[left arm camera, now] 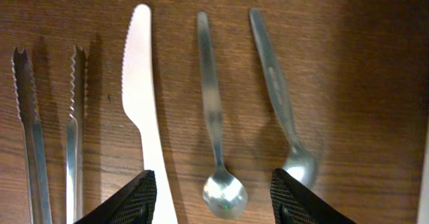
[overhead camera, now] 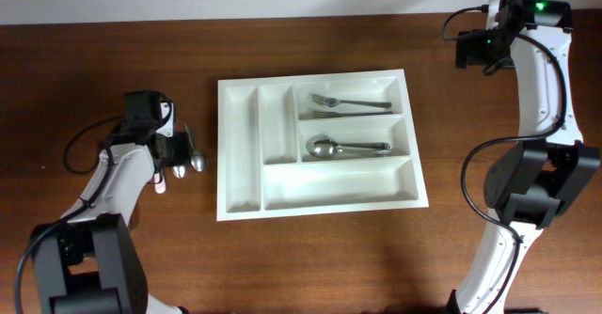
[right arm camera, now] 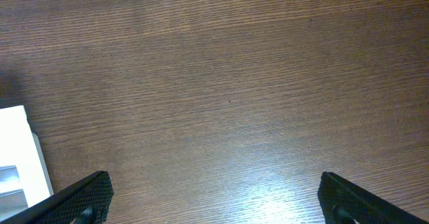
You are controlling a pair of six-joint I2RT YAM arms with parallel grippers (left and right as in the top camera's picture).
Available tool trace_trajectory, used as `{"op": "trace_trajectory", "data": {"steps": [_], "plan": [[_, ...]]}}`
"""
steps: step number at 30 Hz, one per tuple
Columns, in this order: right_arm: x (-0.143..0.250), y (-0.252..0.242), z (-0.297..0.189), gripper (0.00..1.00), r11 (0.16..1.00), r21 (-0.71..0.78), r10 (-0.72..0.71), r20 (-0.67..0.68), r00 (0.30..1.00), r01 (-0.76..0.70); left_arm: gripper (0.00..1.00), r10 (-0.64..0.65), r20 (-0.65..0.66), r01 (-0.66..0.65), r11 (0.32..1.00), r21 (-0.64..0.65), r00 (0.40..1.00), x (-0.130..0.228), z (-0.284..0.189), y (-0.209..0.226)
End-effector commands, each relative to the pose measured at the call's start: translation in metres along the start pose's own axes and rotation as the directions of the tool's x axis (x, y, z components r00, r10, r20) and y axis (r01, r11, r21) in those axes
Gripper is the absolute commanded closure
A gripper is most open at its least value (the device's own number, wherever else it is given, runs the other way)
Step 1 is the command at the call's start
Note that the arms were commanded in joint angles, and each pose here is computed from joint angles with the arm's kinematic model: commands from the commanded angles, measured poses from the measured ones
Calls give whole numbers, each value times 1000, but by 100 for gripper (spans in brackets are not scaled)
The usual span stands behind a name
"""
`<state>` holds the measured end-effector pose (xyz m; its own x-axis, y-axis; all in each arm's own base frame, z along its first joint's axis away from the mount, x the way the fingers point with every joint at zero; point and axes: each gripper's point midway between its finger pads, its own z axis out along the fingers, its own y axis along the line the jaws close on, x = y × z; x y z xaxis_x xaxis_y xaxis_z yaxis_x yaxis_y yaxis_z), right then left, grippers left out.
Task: Pack container
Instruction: 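Move the left gripper over the small spoons and pink knife, then grasp a small spoon with the left gripper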
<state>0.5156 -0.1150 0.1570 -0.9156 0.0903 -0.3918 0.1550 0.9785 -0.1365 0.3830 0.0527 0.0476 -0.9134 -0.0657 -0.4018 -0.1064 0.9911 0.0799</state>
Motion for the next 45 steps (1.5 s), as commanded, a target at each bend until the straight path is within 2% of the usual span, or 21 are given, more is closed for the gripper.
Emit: {"op": "trace_trajectory", "data": {"steps": [1, 7, 10, 16, 19, 23, 24, 26, 28, 32, 35, 38, 45], "plan": [[-10, -3, -21, 1, 1000, 14, 18, 51, 999, -19, 44, -32, 18, 31, 998, 45, 999, -8, 4, -2], [-10, -3, -21, 1, 1000, 14, 18, 51, 999, -18, 44, -32, 18, 30, 995, 99, 999, -9, 13, -9], [-10, -3, -21, 1, 1000, 14, 18, 51, 999, -18, 51, 13, 7, -14, 994, 113, 1000, -6, 19, -12], [-10, -3, -21, 1, 1000, 14, 18, 51, 999, -18, 50, 26, -44, -21, 993, 116, 999, 7, 35, -14], [-10, -3, -21, 1, 1000, 14, 18, 51, 999, -18, 42, 27, -56, -21, 993, 113, 998, 10, 40, -14], [-10, -3, -21, 1, 1000, 14, 18, 51, 999, -18, 43, 27, -54, -21, 994, 105, 998, 9, 45, -13], [-10, -3, -21, 1, 1000, 14, 18, 51, 999, -18, 45, 27, -55, -21, 994, 105, 998, 9, 47, -13], [-10, -3, -21, 1, 1000, 14, 18, 51, 999, -19, 60, 26, -59, -20, 994, 105, 998, 10, 49, -12], [-10, -3, -21, 1, 1000, 14, 18, 51, 999, -19, 71, 25, -60, -18, 994, 105, 998, 11, 49, -12], [-10, -3, -21, 1, 1000, 14, 18, 51, 999, -18, 79, 15, -60, -9, 995, 97, 998, 11, 50, -7], [-10, -3, -21, 1, 1000, 14, 18, 51, 999, -18, 92, 1, -55, 4, 996, 91, 998, 8, 49, -1], [-10, -3, -21, 1, 1000, 14, 18, 51, 999, -18, 98, -11, -35, 14, 996, 85, 999, -2, 44, 5], [-10, -3, -21, 1, 1000, 14, 18, 51, 999, -18, 98, -19, 59, 14, 997, 77, 998, -52, 11, 12]]}}
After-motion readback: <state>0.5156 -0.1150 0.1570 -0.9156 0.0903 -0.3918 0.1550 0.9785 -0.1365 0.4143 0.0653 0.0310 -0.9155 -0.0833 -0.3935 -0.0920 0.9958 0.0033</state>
